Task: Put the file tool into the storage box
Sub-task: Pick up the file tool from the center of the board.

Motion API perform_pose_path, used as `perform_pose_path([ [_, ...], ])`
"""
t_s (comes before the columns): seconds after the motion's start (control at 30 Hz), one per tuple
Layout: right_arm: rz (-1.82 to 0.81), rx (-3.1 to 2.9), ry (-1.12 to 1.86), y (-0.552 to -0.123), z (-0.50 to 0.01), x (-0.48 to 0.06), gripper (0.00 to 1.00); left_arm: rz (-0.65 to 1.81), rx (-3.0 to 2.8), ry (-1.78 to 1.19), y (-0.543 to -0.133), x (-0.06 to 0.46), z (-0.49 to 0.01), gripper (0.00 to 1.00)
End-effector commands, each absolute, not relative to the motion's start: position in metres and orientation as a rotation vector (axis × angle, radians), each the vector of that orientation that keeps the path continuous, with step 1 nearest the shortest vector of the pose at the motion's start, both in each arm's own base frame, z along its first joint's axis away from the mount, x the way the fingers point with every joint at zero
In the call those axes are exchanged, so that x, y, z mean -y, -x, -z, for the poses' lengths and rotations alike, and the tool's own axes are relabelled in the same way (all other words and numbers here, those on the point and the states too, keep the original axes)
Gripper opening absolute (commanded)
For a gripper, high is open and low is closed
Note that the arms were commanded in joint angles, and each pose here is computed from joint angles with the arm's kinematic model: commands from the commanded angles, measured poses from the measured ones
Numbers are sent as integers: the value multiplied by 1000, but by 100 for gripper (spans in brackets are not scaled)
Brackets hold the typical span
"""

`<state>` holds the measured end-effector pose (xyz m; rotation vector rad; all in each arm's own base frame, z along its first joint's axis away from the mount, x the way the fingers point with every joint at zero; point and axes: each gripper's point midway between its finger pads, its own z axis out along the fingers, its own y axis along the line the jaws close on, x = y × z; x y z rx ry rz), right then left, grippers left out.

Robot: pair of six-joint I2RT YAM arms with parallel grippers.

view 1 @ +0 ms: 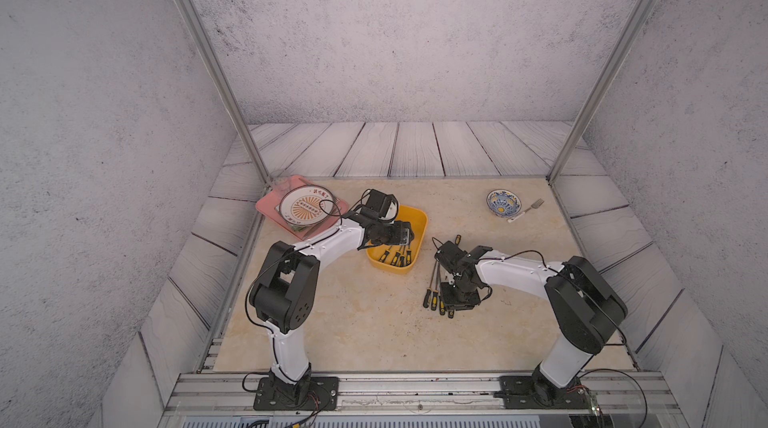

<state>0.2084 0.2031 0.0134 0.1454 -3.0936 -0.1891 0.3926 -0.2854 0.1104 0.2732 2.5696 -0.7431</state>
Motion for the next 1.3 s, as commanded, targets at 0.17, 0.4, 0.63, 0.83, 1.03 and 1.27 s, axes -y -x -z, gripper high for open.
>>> perform_pose_path([
  [0.17, -39, 3028, -122, -193, 12, -174, 20, 775, -2564, -276, -391, 290, -114, 80],
  [0.4, 71, 3173, -145, -221, -32, -189, 7, 874, -2520, -319, -386, 300, -125, 81],
  [0.63, 585, 3294, -289, -251, -103, -246, 8, 1112, -2443, -390, -376, 327, -145, 81],
  [0.83, 817, 3255, -391, -270, -126, -280, 8, 1228, -2406, -421, -367, 343, -151, 82],
  [1.03, 885, 3251, -430, -287, -141, -296, 8, 1295, -2384, -425, -364, 349, -155, 80],
  [1.27, 921, 3306, -412, -310, -166, -294, 8, 1318, -2393, -432, -363, 352, -151, 34],
])
